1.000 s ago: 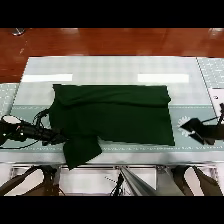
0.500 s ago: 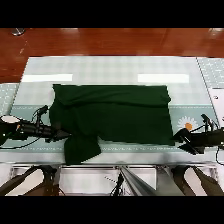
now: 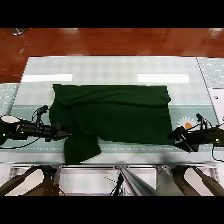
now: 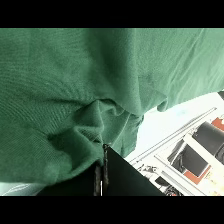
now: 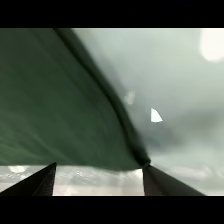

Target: Fold the shirts.

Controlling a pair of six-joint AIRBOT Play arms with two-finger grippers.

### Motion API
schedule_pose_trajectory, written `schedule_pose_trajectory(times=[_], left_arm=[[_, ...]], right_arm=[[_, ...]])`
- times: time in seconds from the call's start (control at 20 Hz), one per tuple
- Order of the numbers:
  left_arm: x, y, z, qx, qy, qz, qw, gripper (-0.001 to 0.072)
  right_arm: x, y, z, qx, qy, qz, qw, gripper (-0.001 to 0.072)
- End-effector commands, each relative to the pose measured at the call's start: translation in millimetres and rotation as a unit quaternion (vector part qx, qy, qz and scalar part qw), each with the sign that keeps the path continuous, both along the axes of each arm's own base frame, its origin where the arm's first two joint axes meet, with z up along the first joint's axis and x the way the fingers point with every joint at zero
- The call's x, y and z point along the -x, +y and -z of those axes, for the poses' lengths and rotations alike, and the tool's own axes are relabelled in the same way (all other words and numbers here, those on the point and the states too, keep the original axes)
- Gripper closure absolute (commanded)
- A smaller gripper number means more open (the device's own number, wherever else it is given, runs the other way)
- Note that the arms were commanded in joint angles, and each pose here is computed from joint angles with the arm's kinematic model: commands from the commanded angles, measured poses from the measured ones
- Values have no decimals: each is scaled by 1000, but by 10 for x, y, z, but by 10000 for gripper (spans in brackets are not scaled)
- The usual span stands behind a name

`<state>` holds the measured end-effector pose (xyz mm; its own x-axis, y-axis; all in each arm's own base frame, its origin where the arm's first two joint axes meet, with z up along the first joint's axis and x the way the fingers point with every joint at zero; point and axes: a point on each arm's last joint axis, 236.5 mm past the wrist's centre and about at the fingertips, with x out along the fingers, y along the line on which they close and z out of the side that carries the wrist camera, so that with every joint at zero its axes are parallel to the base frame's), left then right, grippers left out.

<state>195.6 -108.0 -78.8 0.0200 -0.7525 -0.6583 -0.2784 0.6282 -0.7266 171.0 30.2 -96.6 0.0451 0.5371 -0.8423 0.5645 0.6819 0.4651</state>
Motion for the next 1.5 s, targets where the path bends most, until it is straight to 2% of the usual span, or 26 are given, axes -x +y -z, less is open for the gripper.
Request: schedule_pose_trajectory(times=[0.0,0.15,0.2,0.25,0.3,0.4,0.55,0.75,1.05,1.15,1.45], left_arm=[[1,-2,1,0,0,0,1000,689],[1,-2,1,0,0,0,1000,689],[2,-2,0,0,0,0,1000,689],[2,-2,0,0,0,0,1000,689],[0,-1,-2,0,-1,0,1000,689],[-84,32,-43,-2,-11,-5,1000,689],[-528,107,-354,12,-68,-35,997,689],[-1162,358,-574,-21,-107,-80,991,689],[-2042,320,-653,-23,-129,-49,990,690],[-2338,377,-590,-20,-117,-63,991,689],[-2844,429,-336,-9,-100,-62,993,689]], right_arm=[[-244,128,7,-25,-38,10,999,96],[-363,240,57,-5,-57,-10,998,96],[-418,269,62,1,-64,-10,998,127],[-466,306,46,0,-73,-11,997,349],[-509,333,7,-2,-84,-21,996,682],[-580,337,-117,-5,-100,-45,994,672],[-900,136,-353,34,-141,-52,988,671],[-1437,38,-641,43,-183,-57,981,671],[-2281,-81,-700,37,-213,-38,976,671],[-2520,-122,-709,31,-221,-30,974,671],[-3061,-147,-657,-1,-240,-9,971,671]])
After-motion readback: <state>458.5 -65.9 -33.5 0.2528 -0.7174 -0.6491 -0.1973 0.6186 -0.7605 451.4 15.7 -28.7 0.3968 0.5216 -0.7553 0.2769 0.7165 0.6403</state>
